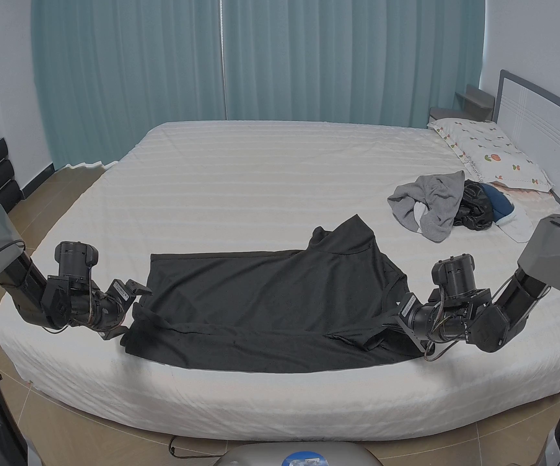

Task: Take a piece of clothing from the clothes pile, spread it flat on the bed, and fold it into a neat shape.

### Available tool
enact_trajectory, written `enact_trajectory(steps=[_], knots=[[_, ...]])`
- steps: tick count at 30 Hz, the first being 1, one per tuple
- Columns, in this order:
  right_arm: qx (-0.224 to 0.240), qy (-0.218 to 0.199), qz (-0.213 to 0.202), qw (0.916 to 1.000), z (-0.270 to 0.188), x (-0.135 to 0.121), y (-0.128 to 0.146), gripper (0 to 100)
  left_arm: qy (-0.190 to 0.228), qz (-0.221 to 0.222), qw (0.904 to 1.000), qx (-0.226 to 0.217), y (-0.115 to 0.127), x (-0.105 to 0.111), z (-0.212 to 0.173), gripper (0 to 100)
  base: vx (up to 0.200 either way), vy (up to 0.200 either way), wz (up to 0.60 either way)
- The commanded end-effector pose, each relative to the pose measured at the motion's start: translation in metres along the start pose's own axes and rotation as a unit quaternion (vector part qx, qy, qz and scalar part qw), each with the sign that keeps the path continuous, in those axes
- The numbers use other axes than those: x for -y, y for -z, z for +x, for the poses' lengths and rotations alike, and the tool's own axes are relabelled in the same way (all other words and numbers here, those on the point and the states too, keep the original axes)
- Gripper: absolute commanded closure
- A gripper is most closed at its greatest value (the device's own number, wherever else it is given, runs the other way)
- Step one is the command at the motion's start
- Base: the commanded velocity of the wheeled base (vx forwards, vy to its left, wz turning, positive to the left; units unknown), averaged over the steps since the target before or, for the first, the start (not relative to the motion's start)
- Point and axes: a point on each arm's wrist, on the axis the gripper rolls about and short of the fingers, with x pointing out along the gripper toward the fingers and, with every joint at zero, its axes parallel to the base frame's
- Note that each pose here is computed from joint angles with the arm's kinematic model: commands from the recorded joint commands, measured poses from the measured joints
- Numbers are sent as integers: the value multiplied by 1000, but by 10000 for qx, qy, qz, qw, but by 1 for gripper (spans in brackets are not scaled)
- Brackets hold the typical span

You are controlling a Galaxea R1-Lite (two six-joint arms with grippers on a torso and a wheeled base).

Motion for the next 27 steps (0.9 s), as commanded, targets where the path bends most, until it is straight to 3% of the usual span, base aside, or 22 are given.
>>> enact_trajectory(steps=[1, 10, 11, 15, 27], knots=[[-65, -33, -65, 10000, -18, -7, 7, 100, 7, -2, 10000, 7, 0, 0, -1, 0, 0, 0, 0], [-173, 100, -65, 9998, -17, -1, 13, 100, 1, -3, 10000, 2, 0, 0, 0, 0, 0, 0, 0], [-173, 100, -65, 9998, -17, -1, 13, 0, 1, -3, 10000, 2, 0, 0, 0, 0, 0, 0, 0], [-245, 196, -78, 9995, -17, 4, 16, 0, -11, -7, 10000, -7, 0, -1, 0, 0, 0, 0, 0], [215, -308, 114, 9992, -32, -9, -19, 0, 164, 17, 9998, 132, -4, 8, -8, 0, 0, 0, 0]])
